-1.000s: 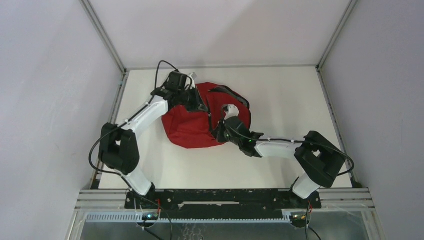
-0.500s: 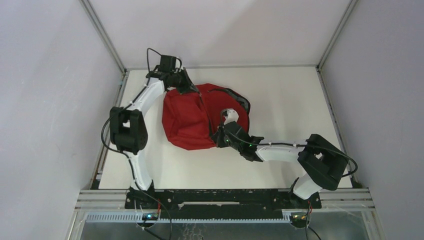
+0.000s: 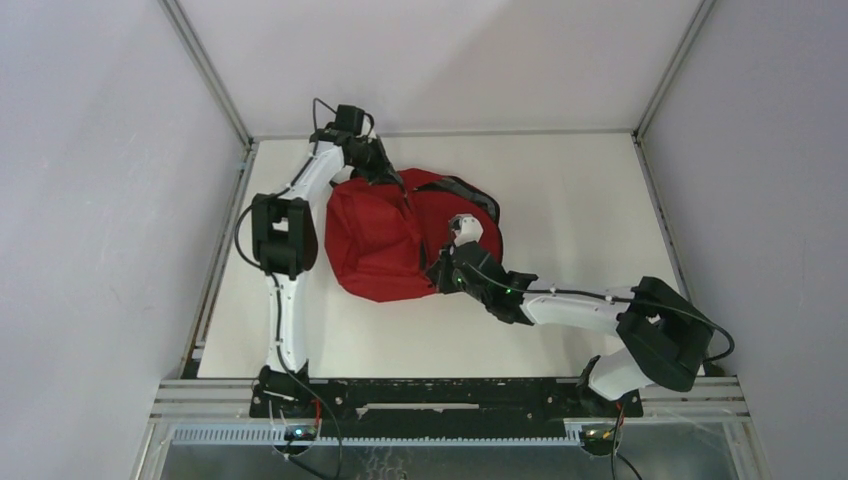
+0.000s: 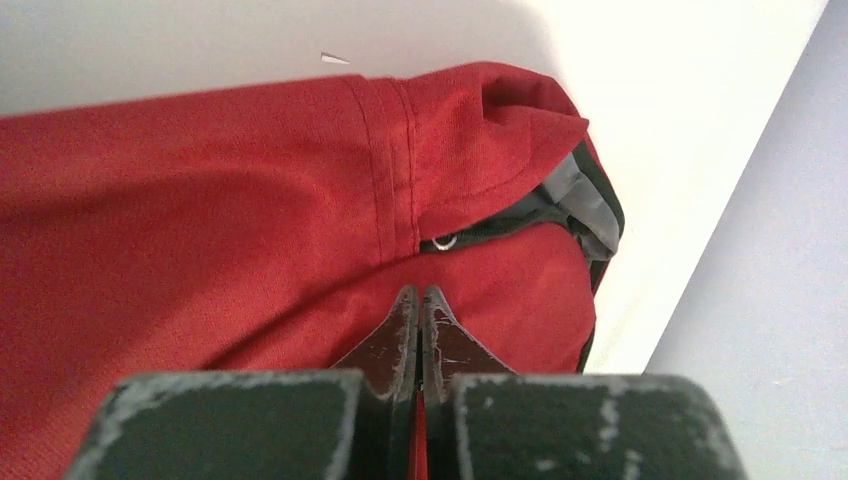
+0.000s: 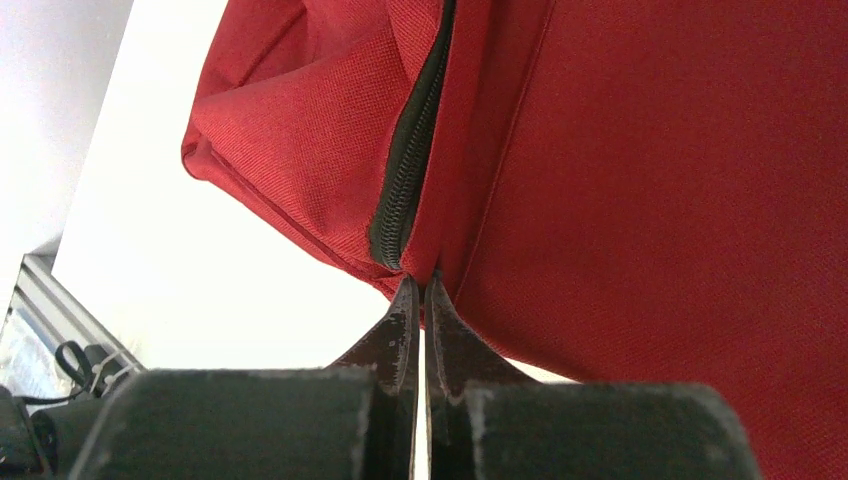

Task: Pack the student bag
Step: Zip the student bag at the center of the board, then adjust the student bag at the center of the board.

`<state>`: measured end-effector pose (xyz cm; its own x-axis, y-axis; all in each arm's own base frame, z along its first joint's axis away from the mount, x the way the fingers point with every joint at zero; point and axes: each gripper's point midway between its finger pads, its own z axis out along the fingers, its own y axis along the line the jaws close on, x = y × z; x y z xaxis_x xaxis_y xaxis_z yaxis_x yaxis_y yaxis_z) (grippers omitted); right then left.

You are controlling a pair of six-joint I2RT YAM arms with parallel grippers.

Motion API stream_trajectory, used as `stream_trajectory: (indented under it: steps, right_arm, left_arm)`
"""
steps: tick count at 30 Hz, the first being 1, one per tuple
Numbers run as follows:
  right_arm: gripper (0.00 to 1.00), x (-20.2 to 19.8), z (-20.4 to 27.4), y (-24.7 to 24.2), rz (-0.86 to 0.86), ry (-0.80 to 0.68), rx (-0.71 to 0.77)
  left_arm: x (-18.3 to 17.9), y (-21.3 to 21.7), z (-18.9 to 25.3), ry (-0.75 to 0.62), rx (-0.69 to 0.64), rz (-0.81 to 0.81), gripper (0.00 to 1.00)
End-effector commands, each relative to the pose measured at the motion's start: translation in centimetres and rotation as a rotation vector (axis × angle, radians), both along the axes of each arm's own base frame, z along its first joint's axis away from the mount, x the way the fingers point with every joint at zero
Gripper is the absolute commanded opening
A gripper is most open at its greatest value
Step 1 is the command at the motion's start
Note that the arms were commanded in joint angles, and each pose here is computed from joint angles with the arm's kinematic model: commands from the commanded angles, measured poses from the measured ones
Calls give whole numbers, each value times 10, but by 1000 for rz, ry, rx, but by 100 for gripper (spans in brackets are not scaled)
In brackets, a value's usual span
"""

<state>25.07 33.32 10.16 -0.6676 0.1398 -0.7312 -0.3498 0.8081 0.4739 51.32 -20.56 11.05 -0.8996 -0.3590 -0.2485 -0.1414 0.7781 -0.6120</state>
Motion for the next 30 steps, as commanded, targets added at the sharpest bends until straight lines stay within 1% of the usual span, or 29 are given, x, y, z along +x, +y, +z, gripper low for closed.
stream_trajectory:
  steps: [1, 2, 3, 4, 5, 6, 7, 8, 9, 11, 13, 14, 15, 16, 18, 21, 22, 27, 30]
  right_arm:
    - [0, -40, 6, 5, 138, 65, -35]
    - [7, -38, 10, 3, 128, 62, -45]
    - [30, -34, 16, -1, 109, 56, -56]
    - [46, -30, 21, -8, 88, 46, -68]
    - [56, -27, 28, -15, 70, 29, -71]
    - [62, -21, 37, -24, 44, 13, -68]
    - [64, -16, 45, -34, 18, -1, -65]
    - [65, -10, 53, -45, -10, -15, -60]
    - [65, -3, 60, -57, -44, -28, -55]
    - [65, 12, 71, -85, -117, -36, -37]
    - [64, 32, 67, -115, -204, 0, -27]
    - [64, 47, 63, -133, -250, 36, -10]
    - [64, 52, 57, -138, -256, 75, 2]
    - [64, 66, 53, -153, -297, 110, 14]
    - [65, 86, 42, -166, -325, 166, 19]
    - [66, 117, 24, -174, -329, 255, 30]
    - [67, 126, 18, -175, -325, 283, 38]
    - [70, 167, -6, -167, -270, 334, 68]
    - [70, 181, -20, -158, -231, 358, 85]
  left_arm:
    - [50, 17, 84, -323, 30, 66, 0]
    - [47, 18, 92, -347, 57, 65, 0]
    - [42, 20, 101, -371, 82, 62, 0]
    - [37, 22, 111, -398, 109, 60, 5]
    - [31, 25, 122, -423, 134, 66, 16]
    - [25, 29, 134, -452, 156, 73, 27]
    - [19, 32, 144, -476, 179, 79, 37]
    - [11, 36, 154, -498, 200, 84, 45]
    - [4, 39, 161, -513, 219, 89, 50]
    - [-15, 40, 179, -549, 233, 86, 52]
    - [-34, 38, 178, -549, 259, 71, 55]
    - [-46, 33, 172, -538, 272, 49, 57]
    - [-55, 30, 172, -539, 274, 37, 59]
    - [-65, 26, 169, -536, 281, 21, 62]
    - [-87, 13, 152, -511, 302, -20, 67]
    - [-114, -5, 121, -458, 320, -87, 79]
    - [-121, -10, 111, -437, 321, -103, 81]
    - [-142, -28, 69, -351, 346, -147, 83]
    - [-155, -48, 54, -323, 308, -189, 84]
